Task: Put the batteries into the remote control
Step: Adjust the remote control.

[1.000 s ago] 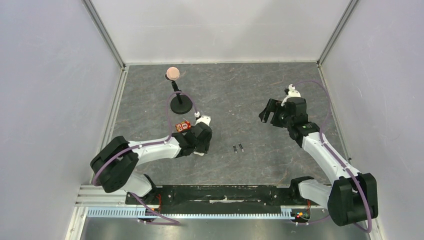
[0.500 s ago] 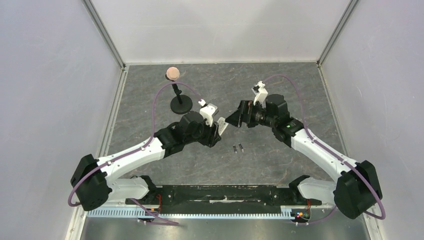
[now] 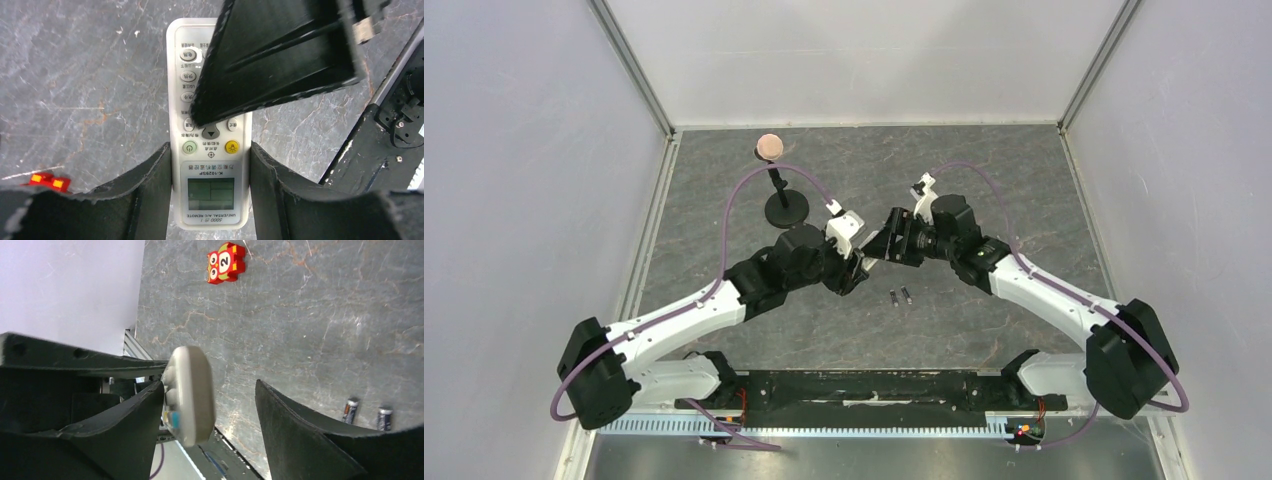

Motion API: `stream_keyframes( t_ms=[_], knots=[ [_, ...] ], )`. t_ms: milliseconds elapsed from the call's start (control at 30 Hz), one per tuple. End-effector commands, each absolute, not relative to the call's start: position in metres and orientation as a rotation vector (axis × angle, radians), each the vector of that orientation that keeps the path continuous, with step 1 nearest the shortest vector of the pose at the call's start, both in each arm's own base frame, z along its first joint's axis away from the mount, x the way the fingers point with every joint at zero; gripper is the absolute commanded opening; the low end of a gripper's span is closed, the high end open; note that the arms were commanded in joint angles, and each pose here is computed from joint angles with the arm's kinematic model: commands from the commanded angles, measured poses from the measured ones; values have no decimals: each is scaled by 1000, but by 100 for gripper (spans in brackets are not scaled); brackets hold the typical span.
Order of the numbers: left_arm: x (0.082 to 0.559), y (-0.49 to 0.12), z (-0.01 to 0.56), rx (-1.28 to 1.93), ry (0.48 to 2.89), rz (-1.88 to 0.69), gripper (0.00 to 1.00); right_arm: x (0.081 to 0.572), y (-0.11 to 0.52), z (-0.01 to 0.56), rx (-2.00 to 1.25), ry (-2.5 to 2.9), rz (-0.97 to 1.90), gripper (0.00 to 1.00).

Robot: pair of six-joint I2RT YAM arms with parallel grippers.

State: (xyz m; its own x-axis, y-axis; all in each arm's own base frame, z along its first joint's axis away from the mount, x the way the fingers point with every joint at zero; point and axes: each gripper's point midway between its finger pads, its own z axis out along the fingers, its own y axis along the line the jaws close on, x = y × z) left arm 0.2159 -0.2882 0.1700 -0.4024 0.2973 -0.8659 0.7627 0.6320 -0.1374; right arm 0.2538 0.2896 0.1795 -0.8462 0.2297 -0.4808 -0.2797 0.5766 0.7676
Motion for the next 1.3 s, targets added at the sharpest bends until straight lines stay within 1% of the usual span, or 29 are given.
stream_keyframes(
  t_ms=[0,67,133,200,233,267,300,333,400,467,533,700,767,800,833,900,1067,1267],
  knots=[
    [220,-295,192,952,1785,-645,2,261,297,187,83,2261,1251,66],
    [218,-294,190,993,1757,-630,2,260,297,189,126,2247,1274,60],
    [217,-293,191,1016,1728,-617,2,260,298,193,162,2226,1306,51],
    [219,-291,195,1008,1707,-603,4,259,299,198,191,2210,1345,39],
    [221,-290,199,993,1694,-594,7,257,300,199,209,2211,1368,33],
    [222,-289,202,983,1687,-590,14,255,302,200,228,2217,1395,27],
    [224,-288,206,969,1676,-586,22,253,303,202,244,2221,1419,23],
    [224,-288,210,963,1665,-582,27,250,304,203,270,2225,1448,17],
    [225,-288,219,962,1621,-581,34,247,304,206,324,2231,1488,7],
    [223,-289,224,994,1572,-579,39,245,304,212,374,2229,1519,3],
    [218,-288,227,1052,1509,-567,44,246,303,215,436,2237,1528,0],
    [202,-278,233,1243,1272,-472,49,246,301,226,574,2254,1547,0],
    [199,-272,237,1308,1154,-397,52,247,301,230,617,2260,1553,0],
    [197,-271,238,1337,1102,-369,67,247,301,234,638,2251,1564,0],
    [196,-269,238,1355,1055,-334,75,246,300,233,663,2267,1556,0],
    [197,-266,241,1375,995,-280,77,245,298,235,703,2277,1552,0],
    [204,-266,244,1405,952,-208,78,243,296,237,772,2281,1557,0],
    [204,-274,232,1471,944,-199,80,239,288,239,949,2242,1608,0]
  ],
)
